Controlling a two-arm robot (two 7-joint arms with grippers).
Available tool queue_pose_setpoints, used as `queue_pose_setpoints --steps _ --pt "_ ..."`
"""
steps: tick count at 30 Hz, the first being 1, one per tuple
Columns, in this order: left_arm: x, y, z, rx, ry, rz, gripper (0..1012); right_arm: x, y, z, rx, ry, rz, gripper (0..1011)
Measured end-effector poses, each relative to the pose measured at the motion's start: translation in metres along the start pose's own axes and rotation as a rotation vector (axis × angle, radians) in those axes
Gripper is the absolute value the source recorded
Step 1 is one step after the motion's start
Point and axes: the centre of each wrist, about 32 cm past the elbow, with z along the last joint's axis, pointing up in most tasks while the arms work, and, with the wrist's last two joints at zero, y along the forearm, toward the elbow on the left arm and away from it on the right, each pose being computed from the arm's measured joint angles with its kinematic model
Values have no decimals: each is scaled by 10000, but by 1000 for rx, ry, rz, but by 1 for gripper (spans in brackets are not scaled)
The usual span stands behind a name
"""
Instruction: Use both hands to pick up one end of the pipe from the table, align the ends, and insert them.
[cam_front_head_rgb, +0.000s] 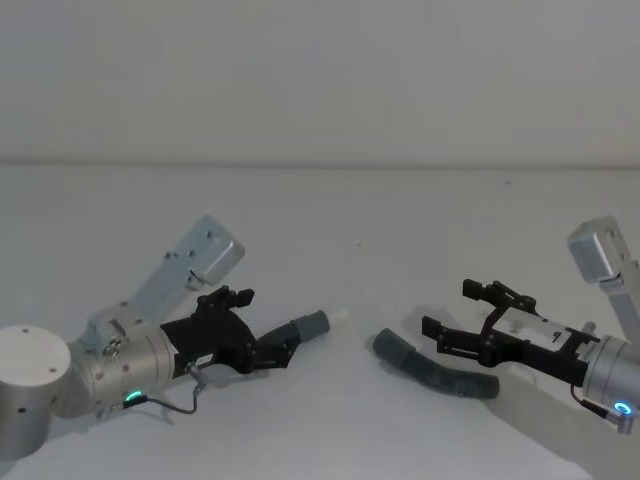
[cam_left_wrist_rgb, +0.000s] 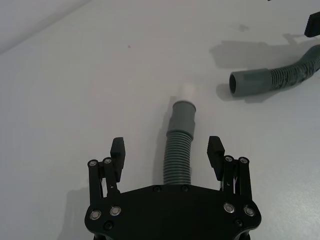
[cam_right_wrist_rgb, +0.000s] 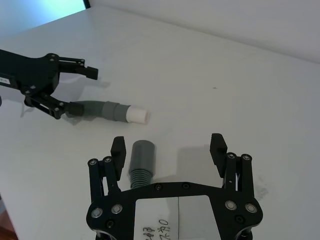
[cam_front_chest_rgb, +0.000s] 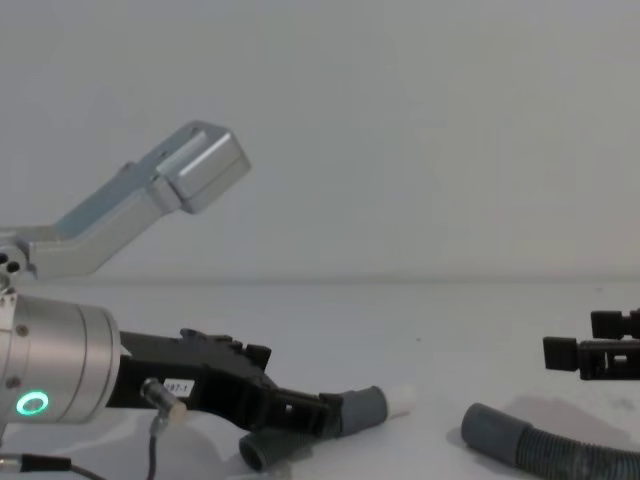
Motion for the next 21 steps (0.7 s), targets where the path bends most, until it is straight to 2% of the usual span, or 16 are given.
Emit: queue_pose_setpoints --steps 16,21 --pt "-54 -9 -50 21 4 -12 1001 -13 -49 -68 -27 -37 81 1002" --pt "-88 -31 -57 20 11 -16 1001 -25 -71 -98 -41 -41 96 1002"
